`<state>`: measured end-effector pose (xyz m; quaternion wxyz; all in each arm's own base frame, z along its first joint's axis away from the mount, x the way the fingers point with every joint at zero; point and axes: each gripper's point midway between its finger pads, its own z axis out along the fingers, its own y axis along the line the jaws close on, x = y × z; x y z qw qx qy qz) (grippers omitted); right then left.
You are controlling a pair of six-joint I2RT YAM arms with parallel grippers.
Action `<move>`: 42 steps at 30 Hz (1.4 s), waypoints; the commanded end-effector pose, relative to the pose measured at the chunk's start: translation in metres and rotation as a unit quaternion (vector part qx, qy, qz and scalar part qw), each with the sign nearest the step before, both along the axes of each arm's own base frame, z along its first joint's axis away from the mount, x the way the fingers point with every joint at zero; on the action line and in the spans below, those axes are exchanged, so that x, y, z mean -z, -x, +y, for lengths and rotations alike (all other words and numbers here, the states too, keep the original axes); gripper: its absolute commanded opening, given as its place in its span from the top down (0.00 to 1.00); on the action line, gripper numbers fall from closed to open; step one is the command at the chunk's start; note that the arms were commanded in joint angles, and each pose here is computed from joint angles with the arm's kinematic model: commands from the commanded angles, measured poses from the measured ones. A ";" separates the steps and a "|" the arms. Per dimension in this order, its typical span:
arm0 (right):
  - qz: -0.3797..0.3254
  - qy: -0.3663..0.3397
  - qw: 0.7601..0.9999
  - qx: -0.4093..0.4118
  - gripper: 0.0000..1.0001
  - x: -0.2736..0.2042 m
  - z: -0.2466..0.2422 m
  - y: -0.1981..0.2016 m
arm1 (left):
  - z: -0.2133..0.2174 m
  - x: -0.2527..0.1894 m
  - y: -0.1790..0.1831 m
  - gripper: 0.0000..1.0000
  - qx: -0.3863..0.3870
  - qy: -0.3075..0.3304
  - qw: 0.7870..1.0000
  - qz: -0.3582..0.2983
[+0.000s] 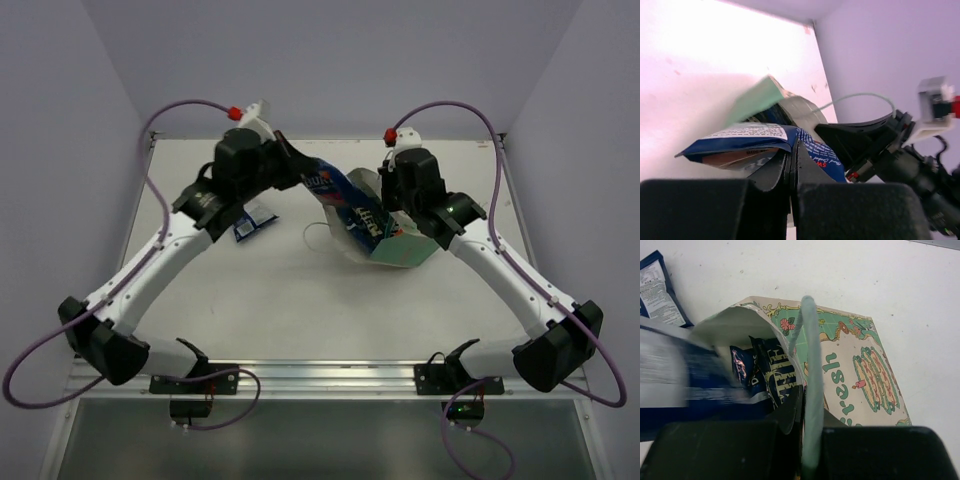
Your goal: Take the snacks out of the paper bag
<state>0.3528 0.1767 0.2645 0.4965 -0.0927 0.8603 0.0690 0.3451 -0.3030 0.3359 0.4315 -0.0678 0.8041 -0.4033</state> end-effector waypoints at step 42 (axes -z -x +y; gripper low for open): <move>0.020 0.027 0.999 -0.015 1.00 0.006 -0.010 0.002 | 0.028 0.003 0.006 0.12 0.004 -0.013 1.000 -0.005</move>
